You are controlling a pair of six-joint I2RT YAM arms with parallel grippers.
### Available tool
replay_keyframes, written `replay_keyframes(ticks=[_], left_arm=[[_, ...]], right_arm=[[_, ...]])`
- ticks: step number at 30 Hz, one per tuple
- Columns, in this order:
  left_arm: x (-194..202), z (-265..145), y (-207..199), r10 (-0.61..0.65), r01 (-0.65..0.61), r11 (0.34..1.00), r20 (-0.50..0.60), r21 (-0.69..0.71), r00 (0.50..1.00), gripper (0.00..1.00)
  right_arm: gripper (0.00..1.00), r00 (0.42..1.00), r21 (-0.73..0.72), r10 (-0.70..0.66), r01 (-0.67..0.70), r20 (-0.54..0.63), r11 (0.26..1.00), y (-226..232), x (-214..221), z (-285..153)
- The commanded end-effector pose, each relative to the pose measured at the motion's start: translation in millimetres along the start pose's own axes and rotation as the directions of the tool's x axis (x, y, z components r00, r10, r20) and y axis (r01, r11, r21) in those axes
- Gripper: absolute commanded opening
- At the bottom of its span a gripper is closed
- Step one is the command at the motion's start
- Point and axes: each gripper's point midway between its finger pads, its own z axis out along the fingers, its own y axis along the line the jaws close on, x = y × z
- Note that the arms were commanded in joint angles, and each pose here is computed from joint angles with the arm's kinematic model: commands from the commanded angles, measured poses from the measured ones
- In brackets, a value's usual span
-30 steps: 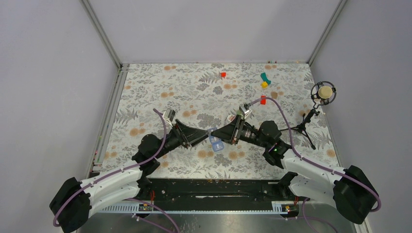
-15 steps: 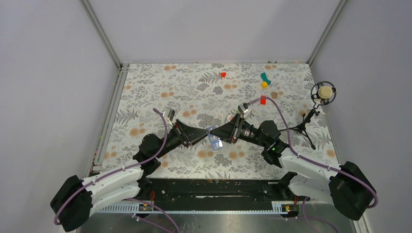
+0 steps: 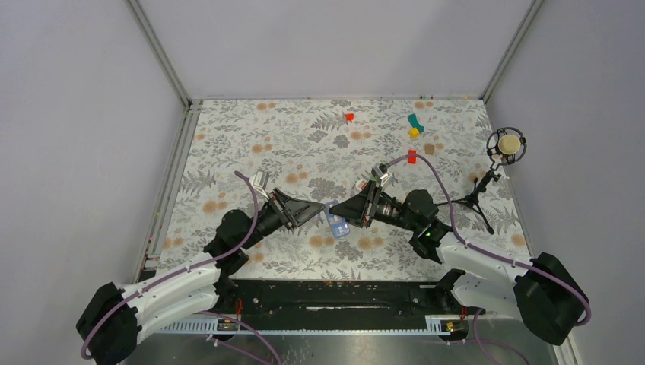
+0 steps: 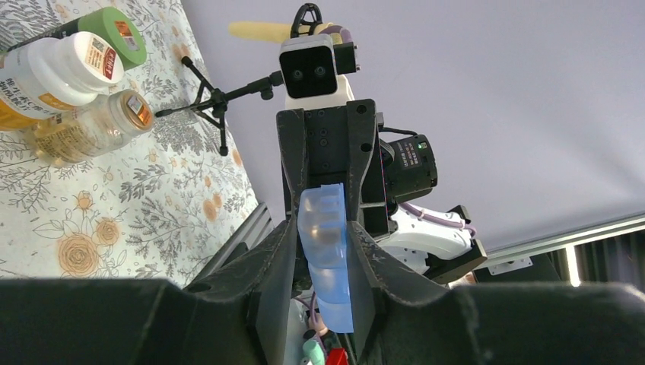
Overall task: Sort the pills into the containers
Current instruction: Adjust the pill container.
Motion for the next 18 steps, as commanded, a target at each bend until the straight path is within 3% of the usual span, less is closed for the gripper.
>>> replay_keyframes(ticks=[1,5,10,18], left_arm=[[-10,8,-10,0.047,-0.047,0.999,0.023,0.007,0.999,0.30],[-3,11,-12,0.040,-0.039,0.999,-0.022,0.019,0.999,0.31],[0,11,-12,0.027,-0.026,0.999,-0.037,0.031,0.999,0.01],[1,11,-10,0.045,-0.044,0.999,-0.041,0.028,0.998,0.00]], right_arm=[[0.05,0.999,-0.048,-0.027,0.025,-0.029,0.999,13,3,0],[0.05,0.999,-0.052,-0.028,0.026,-0.033,0.998,13,3,1],[0.05,0.999,-0.050,-0.025,0.024,-0.028,0.998,12,2,2],[0.05,0.999,-0.042,-0.024,0.023,-0.027,0.999,8,0,5]])
